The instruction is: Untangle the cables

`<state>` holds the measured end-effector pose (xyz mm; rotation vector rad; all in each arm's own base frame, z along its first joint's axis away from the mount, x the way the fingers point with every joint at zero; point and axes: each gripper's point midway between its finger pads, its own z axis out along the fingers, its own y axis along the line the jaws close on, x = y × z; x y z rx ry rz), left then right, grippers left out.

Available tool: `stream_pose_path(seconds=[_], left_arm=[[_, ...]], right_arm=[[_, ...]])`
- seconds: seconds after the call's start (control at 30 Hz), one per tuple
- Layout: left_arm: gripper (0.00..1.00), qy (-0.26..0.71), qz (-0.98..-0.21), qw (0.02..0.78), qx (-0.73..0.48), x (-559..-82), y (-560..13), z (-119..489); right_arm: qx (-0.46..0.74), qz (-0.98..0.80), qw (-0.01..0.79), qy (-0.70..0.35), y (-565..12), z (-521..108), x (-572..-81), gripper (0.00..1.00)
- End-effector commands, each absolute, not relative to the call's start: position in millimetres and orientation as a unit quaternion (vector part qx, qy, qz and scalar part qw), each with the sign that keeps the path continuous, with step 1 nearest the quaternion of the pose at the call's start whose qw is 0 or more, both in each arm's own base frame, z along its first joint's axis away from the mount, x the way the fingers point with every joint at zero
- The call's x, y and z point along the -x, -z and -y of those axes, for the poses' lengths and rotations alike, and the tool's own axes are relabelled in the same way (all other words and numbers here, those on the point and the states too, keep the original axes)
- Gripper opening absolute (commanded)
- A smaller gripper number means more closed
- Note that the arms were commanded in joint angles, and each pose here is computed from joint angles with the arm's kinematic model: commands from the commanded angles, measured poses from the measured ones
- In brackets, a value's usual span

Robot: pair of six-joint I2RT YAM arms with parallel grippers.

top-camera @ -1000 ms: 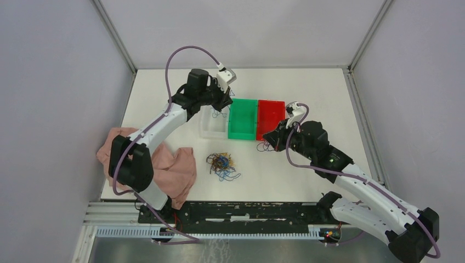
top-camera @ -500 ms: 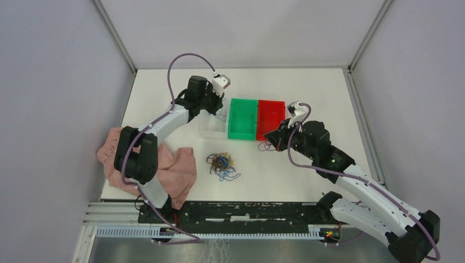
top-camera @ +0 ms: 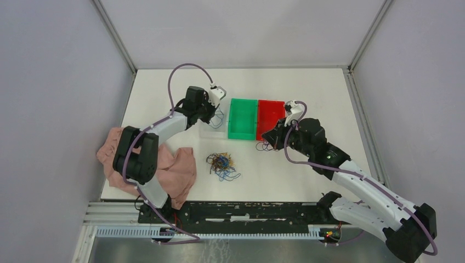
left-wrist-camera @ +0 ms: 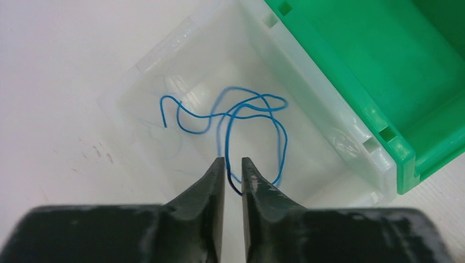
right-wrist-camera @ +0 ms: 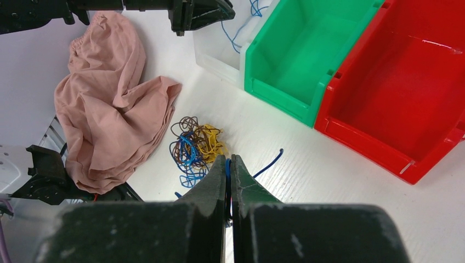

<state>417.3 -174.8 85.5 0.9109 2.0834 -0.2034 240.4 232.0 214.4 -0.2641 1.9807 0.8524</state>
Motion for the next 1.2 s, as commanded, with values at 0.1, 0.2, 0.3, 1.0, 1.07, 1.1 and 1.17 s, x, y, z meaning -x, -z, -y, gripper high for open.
stream_pose_path(seconds=[0.1,0.2,0.3,1.0,1.07,1.1,1.17], left_arm=[[0.55,0.073,-0.788,0.475,-0.385,-446,-161,175],[0.71,0.092,-0.796,0.464,-0.377,-442,-182,166],[0.8,0.097,-0.797,0.469,-0.367,-439,-199,151],[0.99,0.146,-0.878,0.402,-0.215,-352,-208,45],[0.99,0.152,-0.884,0.39,-0.21,-341,-206,38],[0.99,0.15,-0.886,0.384,-0.212,-337,-206,35],[0.99,0.148,-0.891,0.37,-0.217,-330,-205,32]], right_arm=[[0.107,-0.775,0.505,-0.363,-256,-235,-250,0.01],[0.109,-0.773,0.507,-0.365,-261,-237,-252,0.01],[0.116,-0.769,0.509,-0.369,-269,-244,-258,0.01],[0.164,-0.754,0.518,-0.37,-269,-402,-396,0.01],[0.164,-0.755,0.527,-0.354,-259,-415,-412,0.01],[0.162,-0.754,0.532,-0.349,-257,-419,-418,0.01],[0.159,-0.756,0.535,-0.343,-250,-427,-431,0.01]])
